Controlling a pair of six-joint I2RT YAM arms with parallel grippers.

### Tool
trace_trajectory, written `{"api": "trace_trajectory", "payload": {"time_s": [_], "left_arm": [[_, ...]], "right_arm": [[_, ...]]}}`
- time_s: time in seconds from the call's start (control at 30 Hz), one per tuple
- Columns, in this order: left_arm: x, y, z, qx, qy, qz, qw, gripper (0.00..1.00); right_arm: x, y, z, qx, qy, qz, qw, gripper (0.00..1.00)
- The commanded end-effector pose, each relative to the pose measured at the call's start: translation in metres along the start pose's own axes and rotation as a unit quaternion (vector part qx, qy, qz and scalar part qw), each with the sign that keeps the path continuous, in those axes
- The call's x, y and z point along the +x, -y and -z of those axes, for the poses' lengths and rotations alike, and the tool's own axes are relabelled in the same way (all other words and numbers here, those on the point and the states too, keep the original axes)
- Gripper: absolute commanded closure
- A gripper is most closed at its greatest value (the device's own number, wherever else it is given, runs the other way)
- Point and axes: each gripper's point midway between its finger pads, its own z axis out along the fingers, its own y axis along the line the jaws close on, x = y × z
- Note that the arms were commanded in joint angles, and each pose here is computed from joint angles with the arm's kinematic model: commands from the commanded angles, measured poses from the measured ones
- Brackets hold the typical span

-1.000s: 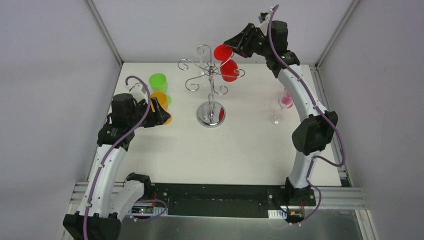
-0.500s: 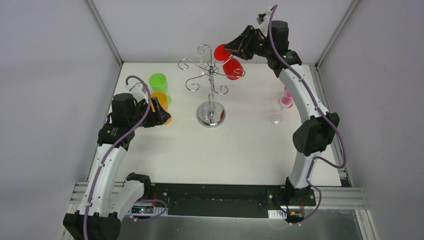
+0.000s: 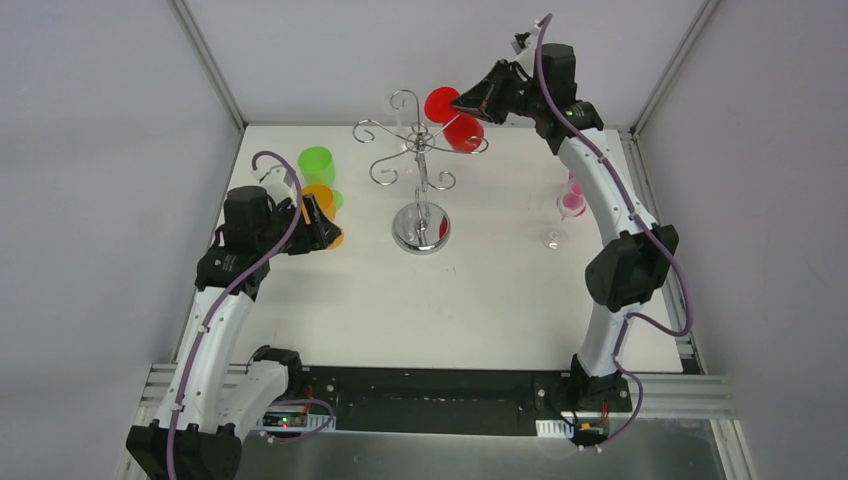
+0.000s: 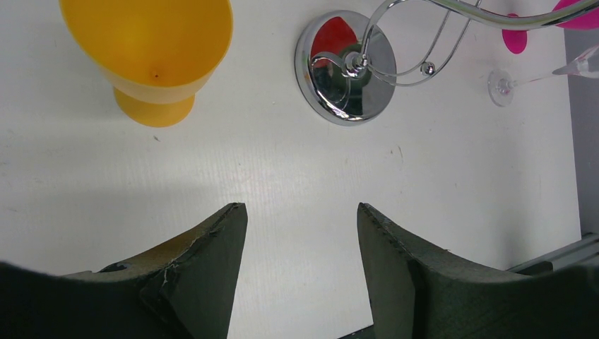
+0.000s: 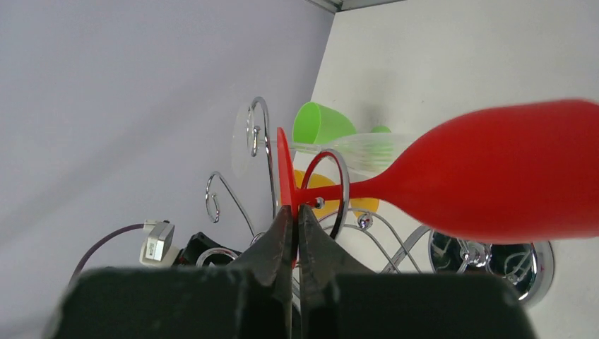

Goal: Take the wine glass off the wine glass rack
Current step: Pick up the wine glass from the wine rack.

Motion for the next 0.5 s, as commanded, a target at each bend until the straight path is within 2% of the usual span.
{"api": "trace_trajectory", "payload": {"time_s": [0.0,0.47], "left_arm": [[-0.0038,-0.0012,0.0000,0.002,0.006,-0.009,1.000,0.40],[-0.0034,-0.0014,-0.0006,0.001,0.004,-0.009,1.000,0.40]], "right_arm": [[0.0038,-0.0186,0.0105,-0.014,-0.013,-0.008,1.000,1.00],[-0.0031,-0.0243,0.0145,-0.009,0.004,-0.009,1.000,1.00]]}}
